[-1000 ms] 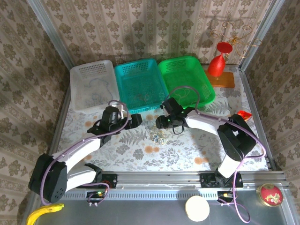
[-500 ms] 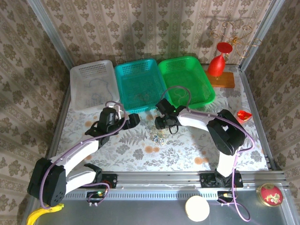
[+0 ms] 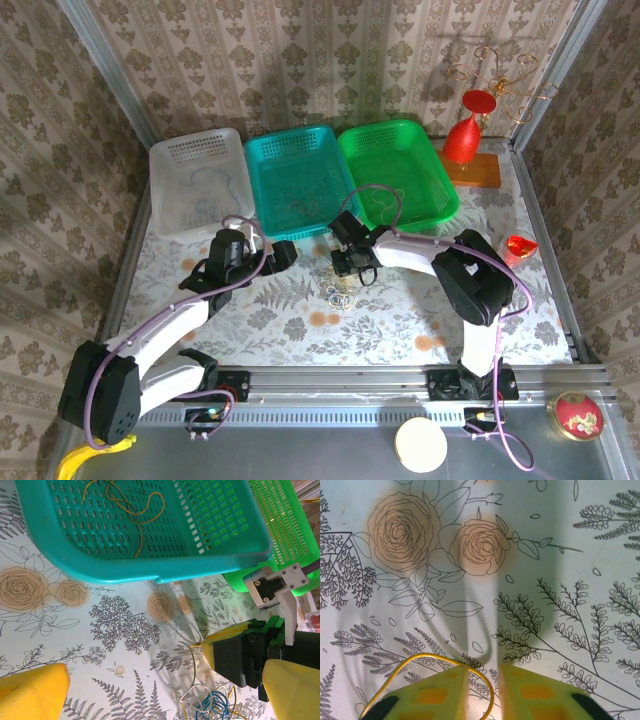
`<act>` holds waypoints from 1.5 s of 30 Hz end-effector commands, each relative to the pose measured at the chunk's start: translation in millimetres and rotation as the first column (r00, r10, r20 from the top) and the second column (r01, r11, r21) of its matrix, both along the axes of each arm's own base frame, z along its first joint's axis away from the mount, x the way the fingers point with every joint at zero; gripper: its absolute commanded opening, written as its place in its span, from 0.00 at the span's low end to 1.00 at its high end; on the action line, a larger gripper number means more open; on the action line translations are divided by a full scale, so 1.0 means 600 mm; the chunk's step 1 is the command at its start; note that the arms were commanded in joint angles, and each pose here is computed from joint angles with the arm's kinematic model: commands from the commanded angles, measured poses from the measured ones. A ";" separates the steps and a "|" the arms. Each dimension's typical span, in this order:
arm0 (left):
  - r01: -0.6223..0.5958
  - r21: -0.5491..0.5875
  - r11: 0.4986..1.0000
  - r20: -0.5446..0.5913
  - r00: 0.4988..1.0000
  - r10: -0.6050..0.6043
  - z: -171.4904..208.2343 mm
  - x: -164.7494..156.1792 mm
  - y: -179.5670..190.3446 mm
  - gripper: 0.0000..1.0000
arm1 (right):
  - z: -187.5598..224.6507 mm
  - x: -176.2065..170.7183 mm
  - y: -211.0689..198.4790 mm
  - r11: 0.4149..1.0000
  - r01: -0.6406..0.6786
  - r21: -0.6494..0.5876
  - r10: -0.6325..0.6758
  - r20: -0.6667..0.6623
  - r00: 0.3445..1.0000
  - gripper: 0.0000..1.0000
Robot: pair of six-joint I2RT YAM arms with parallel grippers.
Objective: Untangle the cables
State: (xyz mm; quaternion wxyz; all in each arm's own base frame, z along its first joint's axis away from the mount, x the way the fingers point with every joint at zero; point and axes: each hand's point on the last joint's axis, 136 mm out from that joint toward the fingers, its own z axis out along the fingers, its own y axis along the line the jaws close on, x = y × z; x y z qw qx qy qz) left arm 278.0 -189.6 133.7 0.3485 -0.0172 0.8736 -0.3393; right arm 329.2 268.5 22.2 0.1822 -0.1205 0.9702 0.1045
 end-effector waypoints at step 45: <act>0.511 0.004 0.860 0.241 0.834 -0.496 0.004 -0.015 -0.235 0.92 | 0.403 -0.049 0.015 0.901 -0.096 0.424 -0.033 0.289 0.957 0.00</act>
